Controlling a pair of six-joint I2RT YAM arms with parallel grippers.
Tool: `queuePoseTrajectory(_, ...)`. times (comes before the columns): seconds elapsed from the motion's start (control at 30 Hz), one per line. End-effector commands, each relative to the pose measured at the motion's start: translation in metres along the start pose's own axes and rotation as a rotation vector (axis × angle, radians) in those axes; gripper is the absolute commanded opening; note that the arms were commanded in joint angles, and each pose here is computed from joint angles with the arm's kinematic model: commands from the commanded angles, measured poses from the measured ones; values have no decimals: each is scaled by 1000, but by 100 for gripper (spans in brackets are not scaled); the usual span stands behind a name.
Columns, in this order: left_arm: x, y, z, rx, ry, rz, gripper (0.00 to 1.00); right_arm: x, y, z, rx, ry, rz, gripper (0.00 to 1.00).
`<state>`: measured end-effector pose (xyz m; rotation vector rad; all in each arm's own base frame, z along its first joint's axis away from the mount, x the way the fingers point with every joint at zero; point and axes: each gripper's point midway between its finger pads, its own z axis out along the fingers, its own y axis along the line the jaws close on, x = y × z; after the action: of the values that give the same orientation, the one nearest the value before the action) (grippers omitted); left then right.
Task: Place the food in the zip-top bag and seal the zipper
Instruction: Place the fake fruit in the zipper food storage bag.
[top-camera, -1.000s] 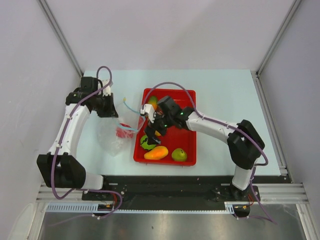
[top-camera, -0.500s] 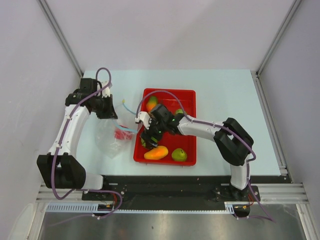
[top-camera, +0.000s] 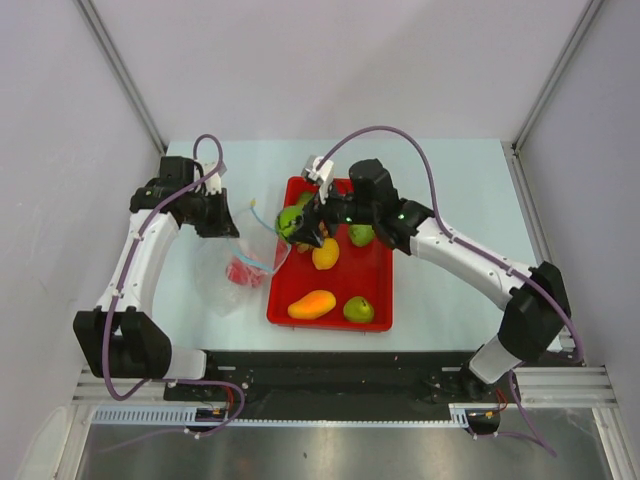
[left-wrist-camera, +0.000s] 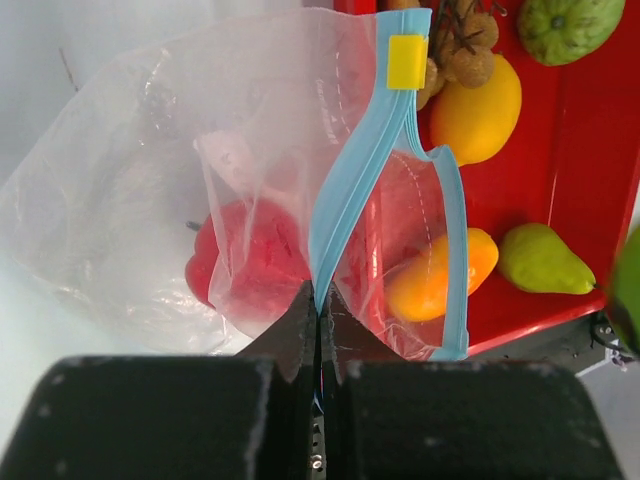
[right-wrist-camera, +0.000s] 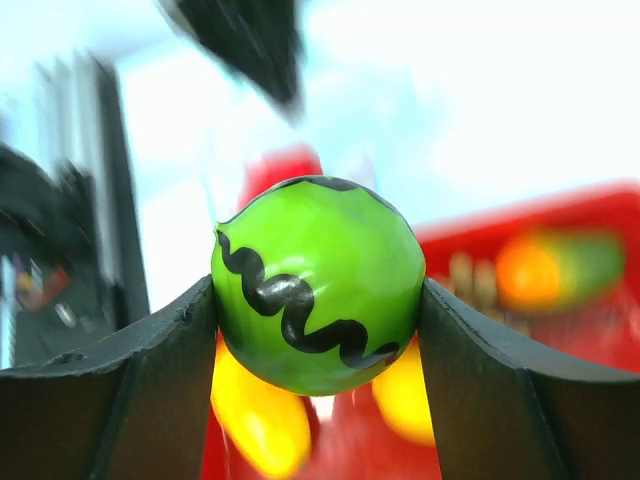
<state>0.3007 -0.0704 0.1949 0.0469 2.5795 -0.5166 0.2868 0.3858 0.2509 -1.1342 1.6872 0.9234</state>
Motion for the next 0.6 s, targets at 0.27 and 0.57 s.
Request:
queuePoseTrajectory(0.27, -7, -33, -22, 153, -68, 37, 0, -29, 35, 79, -128, -93, -87, 39)
queuePoseTrajectory(0.57, -3, -37, -23, 177, -66, 30, 1, -34, 16, 79, -70, -1, -81, 98)
